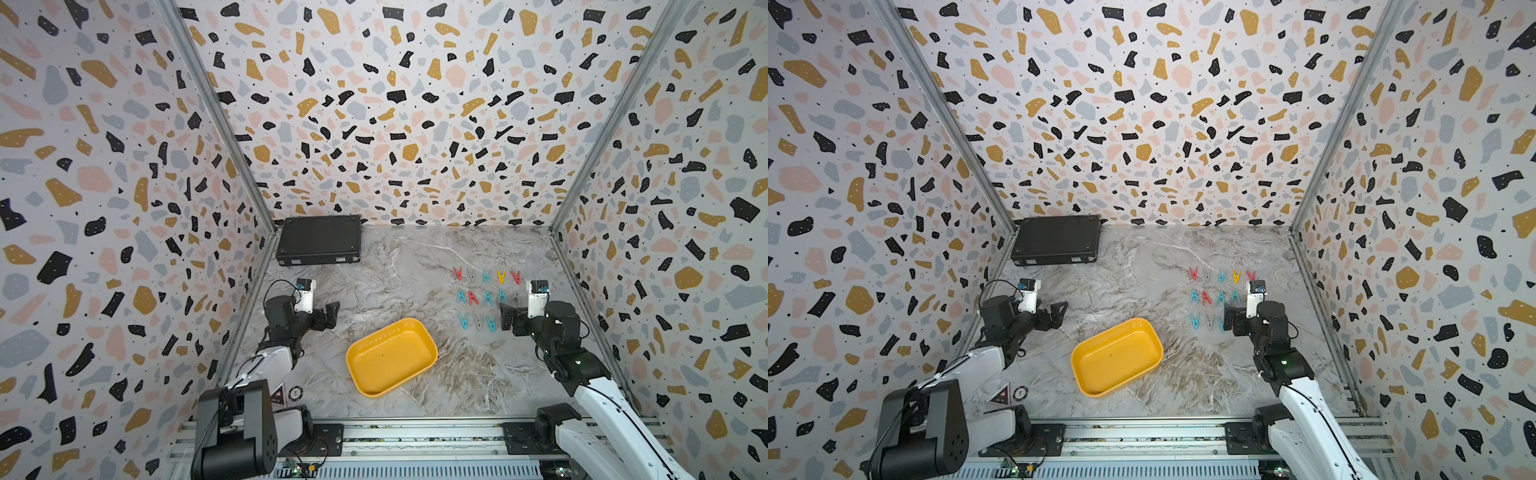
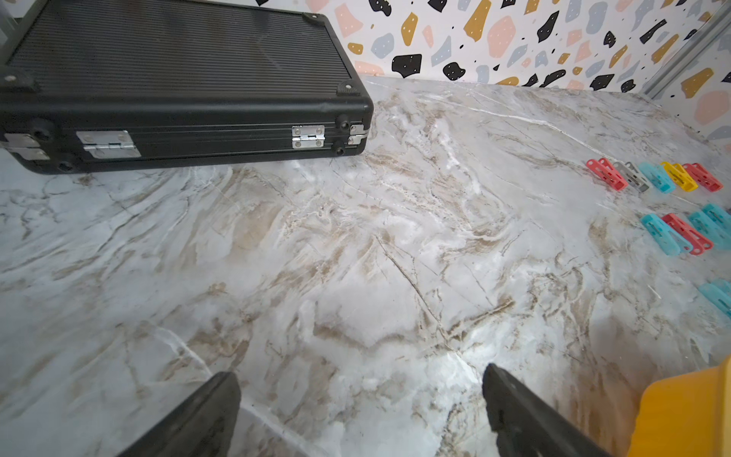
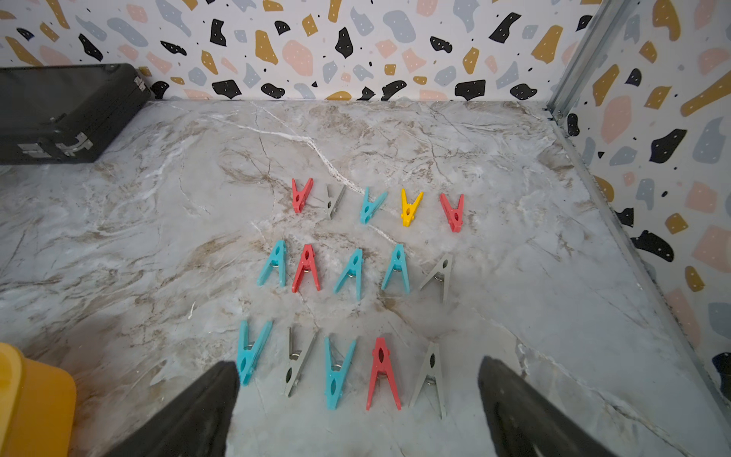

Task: Take the clothespins out of the storage box
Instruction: Reset both arms

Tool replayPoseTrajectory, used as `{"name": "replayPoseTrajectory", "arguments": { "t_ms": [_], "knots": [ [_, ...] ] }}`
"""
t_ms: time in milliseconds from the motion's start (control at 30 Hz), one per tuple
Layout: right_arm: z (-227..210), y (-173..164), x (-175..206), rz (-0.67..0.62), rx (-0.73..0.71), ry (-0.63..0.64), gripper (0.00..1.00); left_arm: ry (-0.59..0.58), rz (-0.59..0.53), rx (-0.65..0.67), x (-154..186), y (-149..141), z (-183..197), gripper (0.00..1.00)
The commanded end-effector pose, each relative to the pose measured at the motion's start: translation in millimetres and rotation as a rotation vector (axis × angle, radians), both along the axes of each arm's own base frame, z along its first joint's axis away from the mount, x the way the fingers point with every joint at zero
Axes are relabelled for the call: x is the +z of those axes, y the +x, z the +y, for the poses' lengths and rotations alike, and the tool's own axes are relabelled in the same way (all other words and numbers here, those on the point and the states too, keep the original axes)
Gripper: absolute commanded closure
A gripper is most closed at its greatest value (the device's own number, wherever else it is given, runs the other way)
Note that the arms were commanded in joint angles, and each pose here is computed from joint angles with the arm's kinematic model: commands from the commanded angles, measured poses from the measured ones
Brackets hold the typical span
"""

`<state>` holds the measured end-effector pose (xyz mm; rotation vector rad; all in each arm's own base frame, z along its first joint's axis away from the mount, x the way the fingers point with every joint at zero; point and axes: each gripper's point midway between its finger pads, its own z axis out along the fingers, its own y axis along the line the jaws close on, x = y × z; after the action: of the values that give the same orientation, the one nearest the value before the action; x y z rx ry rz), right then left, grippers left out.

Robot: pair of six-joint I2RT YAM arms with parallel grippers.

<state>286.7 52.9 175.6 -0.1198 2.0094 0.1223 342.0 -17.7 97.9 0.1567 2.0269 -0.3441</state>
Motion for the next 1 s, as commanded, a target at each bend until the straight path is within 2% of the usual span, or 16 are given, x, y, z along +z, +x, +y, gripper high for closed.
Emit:
{"name": "replayPoseTrajectory", "arguments": {
  "t_ms": [0,100,167,233,333,467,600,733,767,833,900,967],
  "knots": [
    [-2.6,6.4,10.1,-0.111,0.016,-0.074,0.01,0.004,-0.214,0.027,30.5,16.7,2.4,0.0],
    [-13.6,14.6,-12.7,-0.091,-0.035,-0.14,0.01,0.031,-0.227,0.05,12.8,20.2,1.8,0.0],
    [-18.3,24.7,-26.8,-0.074,-0.05,-0.189,0.01,0.014,-0.246,0.063,14.0,24.5,2.9,0.0],
    [-21.5,36.3,-41.0,-0.05,-0.054,-0.236,0.01,0.046,-0.175,0.097,7.7,27.6,7.0,0.0],
    [-25.9,50.2,-56.5,-0.063,-0.057,-0.29,0.01,0.063,-0.169,0.119,6.2,30.1,7.4,0.0],
    [-32.3,64.9,-65.8,-0.092,-0.058,-0.292,0.01,0.062,-0.169,0.116,6.2,30.1,7.0,0.0],
    [-34.1,78.9,-65.3,-0.127,-0.05,-0.182,0.01,0.062,-0.171,0.116,6.6,30.0,7.0,0.0],
    [-24.9,88.1,-88.5,-0.155,0.005,-0.173,0.01,0.062,-0.168,0.117,5.8,29.8,7.0,0.0],
    [-28.6,85.5,-93.8,-0.077,-0.007,-0.181,0.01,0.062,-0.169,0.118,6.2,30.2,7.2,0.0],
    [-29.4,95.6,-89.4,-0.119,-0.02,-0.176,0.01,0.064,-0.168,0.117,6.0,30.2,7.2,0.0],
    [-40.2,90.1,-92.1,-0.07,-0.08,-0.182,0.01,0.063,-0.167,0.116,5.8,30.1,7.0,0.0],
    [-40.9,95.3,-90.5,-0.101,-0.088,-0.183,0.01,0.064,-0.168,0.117,6.1,30.4,7.3,0.0]
  ]
}}
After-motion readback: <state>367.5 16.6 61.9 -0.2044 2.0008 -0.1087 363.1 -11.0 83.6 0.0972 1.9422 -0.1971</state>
